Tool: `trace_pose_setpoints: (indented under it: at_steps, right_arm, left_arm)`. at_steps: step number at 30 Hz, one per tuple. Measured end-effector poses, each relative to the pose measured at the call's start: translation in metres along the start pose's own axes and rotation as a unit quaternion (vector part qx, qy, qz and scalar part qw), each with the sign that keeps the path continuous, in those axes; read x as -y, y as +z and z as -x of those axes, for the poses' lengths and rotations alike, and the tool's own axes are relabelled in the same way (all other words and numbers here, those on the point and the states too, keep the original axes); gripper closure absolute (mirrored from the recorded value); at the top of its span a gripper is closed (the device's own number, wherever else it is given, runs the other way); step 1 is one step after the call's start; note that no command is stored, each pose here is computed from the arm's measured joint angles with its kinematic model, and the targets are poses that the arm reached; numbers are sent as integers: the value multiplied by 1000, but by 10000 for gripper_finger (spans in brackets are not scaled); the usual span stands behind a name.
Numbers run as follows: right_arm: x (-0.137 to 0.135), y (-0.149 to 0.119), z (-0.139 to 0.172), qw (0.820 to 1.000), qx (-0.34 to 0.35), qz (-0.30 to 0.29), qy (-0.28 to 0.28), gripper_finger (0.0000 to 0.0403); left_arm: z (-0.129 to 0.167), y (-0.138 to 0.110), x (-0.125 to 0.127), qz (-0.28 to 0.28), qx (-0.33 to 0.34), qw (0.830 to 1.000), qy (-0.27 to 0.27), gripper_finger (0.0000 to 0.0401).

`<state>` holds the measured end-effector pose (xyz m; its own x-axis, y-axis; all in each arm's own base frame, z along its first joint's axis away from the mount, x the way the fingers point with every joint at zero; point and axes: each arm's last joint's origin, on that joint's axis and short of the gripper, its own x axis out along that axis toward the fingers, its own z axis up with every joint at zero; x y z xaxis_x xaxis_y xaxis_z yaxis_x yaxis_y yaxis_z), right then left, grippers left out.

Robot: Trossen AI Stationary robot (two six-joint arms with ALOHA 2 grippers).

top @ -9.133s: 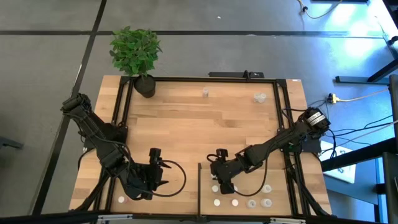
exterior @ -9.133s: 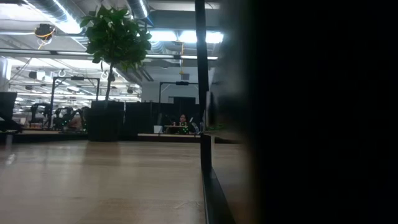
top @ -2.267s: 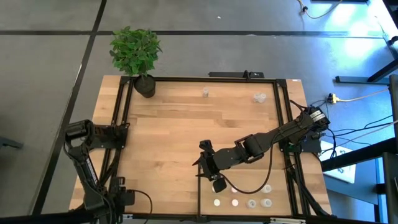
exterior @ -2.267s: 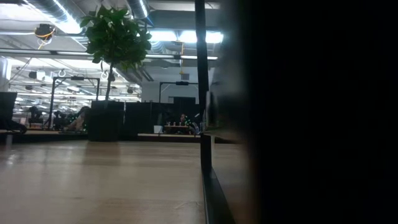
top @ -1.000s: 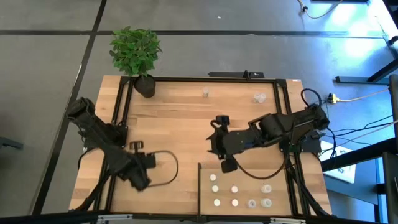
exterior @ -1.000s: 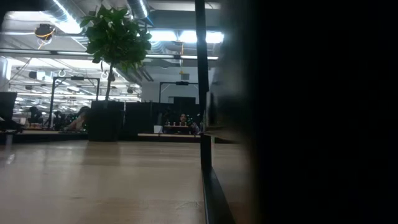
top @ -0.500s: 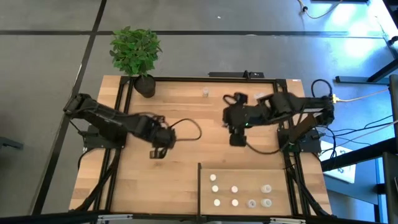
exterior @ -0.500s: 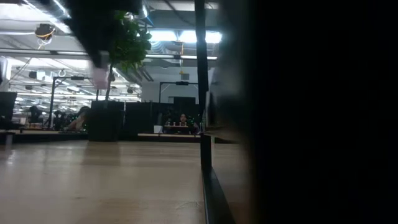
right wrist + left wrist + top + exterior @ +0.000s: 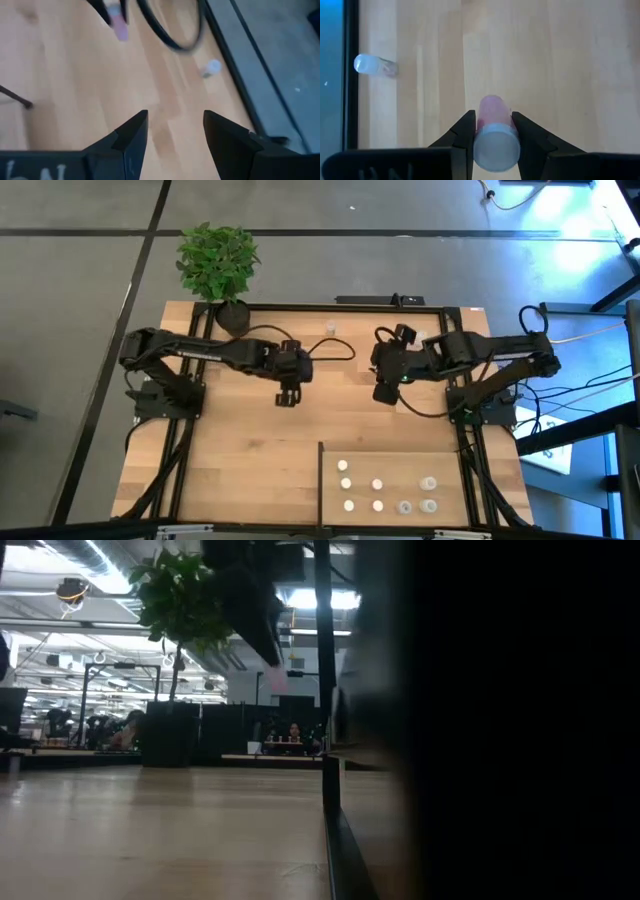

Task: Pick and place medicine bottles onto shelf by color
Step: Put the pink pill bottle on the shelf aligned with the other pink pill bottles

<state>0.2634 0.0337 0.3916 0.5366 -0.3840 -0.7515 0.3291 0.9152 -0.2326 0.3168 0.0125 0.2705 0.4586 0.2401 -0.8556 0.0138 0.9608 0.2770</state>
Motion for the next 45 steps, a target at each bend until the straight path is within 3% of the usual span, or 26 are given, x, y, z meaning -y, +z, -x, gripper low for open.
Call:
trace_pose_setpoints:
  at_steps: [11,17,23,45]
  right_arm:
    - [-20,-24,-23,999,34,-19,34,210]
    - [-35,-32,-30,997,40,-10,61,210]
    - [-45,-32,-25,993,45,0,111,210]
    - [-48,-32,-24,992,49,-2,121,210]
  left_arm:
    - [-19,37,-1,-128,-79,988,-33,313]
    - [-40,39,9,-186,-114,975,-52,313]
    - [-54,38,13,-192,-124,971,-75,313]
    - [-91,45,25,-147,-102,978,-108,313]
